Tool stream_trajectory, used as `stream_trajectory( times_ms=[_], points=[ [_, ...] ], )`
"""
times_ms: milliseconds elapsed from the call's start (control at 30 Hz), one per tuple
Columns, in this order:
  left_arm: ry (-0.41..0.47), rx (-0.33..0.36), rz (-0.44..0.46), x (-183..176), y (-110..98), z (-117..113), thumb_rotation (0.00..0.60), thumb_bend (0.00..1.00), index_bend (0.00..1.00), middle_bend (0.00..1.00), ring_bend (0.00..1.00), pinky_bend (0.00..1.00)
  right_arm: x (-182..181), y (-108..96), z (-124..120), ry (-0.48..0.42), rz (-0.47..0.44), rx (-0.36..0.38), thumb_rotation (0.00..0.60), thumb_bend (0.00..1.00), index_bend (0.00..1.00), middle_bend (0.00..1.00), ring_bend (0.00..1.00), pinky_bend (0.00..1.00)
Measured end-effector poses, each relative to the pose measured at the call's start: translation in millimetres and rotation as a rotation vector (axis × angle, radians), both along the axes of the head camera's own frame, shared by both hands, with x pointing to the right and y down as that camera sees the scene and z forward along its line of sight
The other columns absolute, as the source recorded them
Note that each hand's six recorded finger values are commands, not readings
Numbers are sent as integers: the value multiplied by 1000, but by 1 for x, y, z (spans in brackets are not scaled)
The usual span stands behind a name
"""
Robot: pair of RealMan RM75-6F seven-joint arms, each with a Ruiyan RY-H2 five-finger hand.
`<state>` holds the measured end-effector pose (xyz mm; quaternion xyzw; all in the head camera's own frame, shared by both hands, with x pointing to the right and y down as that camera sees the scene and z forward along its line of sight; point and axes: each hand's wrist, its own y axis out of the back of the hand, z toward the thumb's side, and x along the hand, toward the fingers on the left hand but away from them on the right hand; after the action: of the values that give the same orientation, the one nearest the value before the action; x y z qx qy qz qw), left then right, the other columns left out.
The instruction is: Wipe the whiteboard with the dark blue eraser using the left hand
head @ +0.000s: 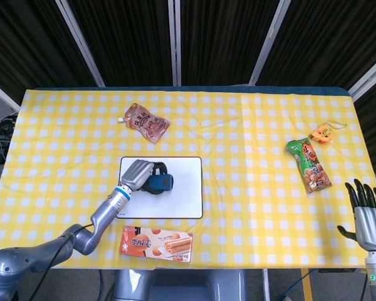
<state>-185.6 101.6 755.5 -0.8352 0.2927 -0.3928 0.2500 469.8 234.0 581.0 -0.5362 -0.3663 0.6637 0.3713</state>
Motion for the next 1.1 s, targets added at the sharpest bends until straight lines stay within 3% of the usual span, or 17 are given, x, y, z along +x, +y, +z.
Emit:
stream_trajectory(
  times_ms=[333, 700, 767, 833, 900, 933, 1000, 1100],
  points=[
    [-153, 85, -29, -80, -45, -24, 600, 231, 661, 445, 548, 598, -7, -1, -1, -10, -18, 3, 600, 0, 0, 0, 0, 0],
    [-376, 27, -23, -162, -40, -12, 600, 231, 641, 440, 549, 595, -15, 0, 2, -12, -39, -7, 600, 0, 0, 0, 0, 0],
    [-393, 18, -21, -169, -37, -9, 600, 167, 547, 358, 486, 564, -16, 0, 3, -12, -42, -9, 600, 0, 0, 0, 0, 0],
    [-401, 14, -17, -173, -35, -7, 600, 32, 208, 110, 204, 369, -17, 0, 4, -12, -44, -10, 600, 0, 0, 0, 0, 0],
    [-400, 8, -14, -174, -33, -6, 600, 0, 13, 1, 23, 153, -18, -1, 4, -14, -45, -10, 600, 0, 0, 0, 0, 0],
    [-396, 5, -13, -174, -32, -6, 600, 0, 0, 0, 0, 69, -19, -1, 4, -15, -46, -9, 600, 0, 0, 0, 0, 0],
    [-387, 8, -16, -175, -33, -8, 600, 0, 0, 0, 0, 9, -20, -1, 5, -16, -49, -9, 600, 0, 0, 0, 0, 0],
    [-359, 36, -30, -176, -36, -16, 600, 0, 0, 0, 0, 0, -21, -2, 4, -20, -52, -9, 600, 0, 0, 0, 0, 0]
  ],
)
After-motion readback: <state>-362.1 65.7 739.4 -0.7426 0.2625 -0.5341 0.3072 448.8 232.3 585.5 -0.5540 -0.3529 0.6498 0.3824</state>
